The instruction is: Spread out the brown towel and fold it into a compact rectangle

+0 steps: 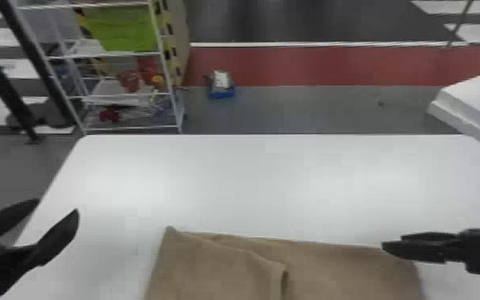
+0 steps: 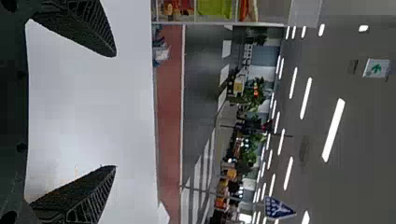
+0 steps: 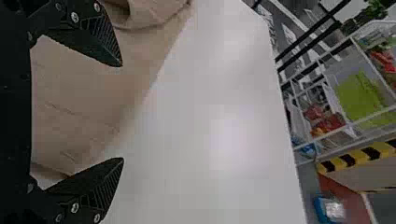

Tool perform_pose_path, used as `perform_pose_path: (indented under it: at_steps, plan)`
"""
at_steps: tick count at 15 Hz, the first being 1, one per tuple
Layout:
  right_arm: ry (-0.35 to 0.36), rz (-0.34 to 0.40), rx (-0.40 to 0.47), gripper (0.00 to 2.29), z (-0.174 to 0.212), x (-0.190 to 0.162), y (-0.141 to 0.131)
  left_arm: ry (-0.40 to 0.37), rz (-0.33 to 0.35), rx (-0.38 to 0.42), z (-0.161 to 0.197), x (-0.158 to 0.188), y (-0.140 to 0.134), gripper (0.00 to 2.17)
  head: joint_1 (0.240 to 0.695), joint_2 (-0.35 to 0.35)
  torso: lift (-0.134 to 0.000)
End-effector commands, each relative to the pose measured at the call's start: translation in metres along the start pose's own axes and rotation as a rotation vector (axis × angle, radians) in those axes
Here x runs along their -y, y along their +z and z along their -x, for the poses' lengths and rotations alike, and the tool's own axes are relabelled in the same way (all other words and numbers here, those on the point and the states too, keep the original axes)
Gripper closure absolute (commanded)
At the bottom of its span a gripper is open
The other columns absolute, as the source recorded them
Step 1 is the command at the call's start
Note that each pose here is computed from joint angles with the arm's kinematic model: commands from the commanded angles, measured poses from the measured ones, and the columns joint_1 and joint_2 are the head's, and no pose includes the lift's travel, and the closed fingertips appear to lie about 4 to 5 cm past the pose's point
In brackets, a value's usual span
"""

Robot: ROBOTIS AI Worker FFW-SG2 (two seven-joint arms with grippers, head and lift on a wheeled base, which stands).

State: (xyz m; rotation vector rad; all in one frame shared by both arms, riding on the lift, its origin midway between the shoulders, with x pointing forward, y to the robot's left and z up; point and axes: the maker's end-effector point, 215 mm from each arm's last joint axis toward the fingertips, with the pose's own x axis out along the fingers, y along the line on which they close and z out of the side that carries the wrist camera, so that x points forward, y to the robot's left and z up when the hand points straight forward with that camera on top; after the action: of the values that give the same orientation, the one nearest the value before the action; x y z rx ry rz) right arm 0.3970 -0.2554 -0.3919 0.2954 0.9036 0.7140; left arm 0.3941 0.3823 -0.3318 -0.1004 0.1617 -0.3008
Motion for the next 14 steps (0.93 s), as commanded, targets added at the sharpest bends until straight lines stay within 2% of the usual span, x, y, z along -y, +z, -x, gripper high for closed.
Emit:
perform_pose_path:
  at_steps: [1,4,6,7,9,10,12,14]
  plan:
    - [0.065,-0.056,-0.113,0.19,0.001,-0.053,-0.025,0.078,0.052,0.031,0.006,-0.043,0.003,0.02,0.695,0.155,-0.124]
    - [0.085,0.029,-0.075,0.21,-0.015,-0.08,0.013,0.107,0.074,0.038,0.008,-0.058,0.001,0.02,0.695,0.274,-0.124]
    - [0.06,0.067,-0.092,0.22,-0.04,-0.087,0.023,0.115,0.082,0.047,0.007,-0.063,0.002,0.02,0.695,0.332,-0.124]
    - [0.084,0.091,-0.106,0.26,-0.051,-0.101,0.025,0.121,0.086,0.051,0.007,-0.067,0.002,0.02,0.695,0.349,-0.124]
    - [0.104,0.132,-0.146,0.26,-0.065,-0.117,0.019,0.148,0.103,0.075,0.01,-0.081,0.006,0.02,0.695,0.35,-0.124]
    - [0.118,0.155,-0.145,0.26,-0.067,-0.124,0.026,0.153,0.111,0.09,0.01,-0.085,0.009,0.02,0.695,0.35,-0.124]
    - [0.107,0.199,-0.187,0.26,-0.074,-0.125,0.026,0.164,0.125,0.104,0.009,-0.092,0.01,0.02,0.695,0.35,-0.124]
    - [0.133,0.207,-0.212,0.26,-0.079,-0.134,0.016,0.171,0.129,0.106,0.011,-0.094,0.011,0.02,0.695,0.35,-0.124]
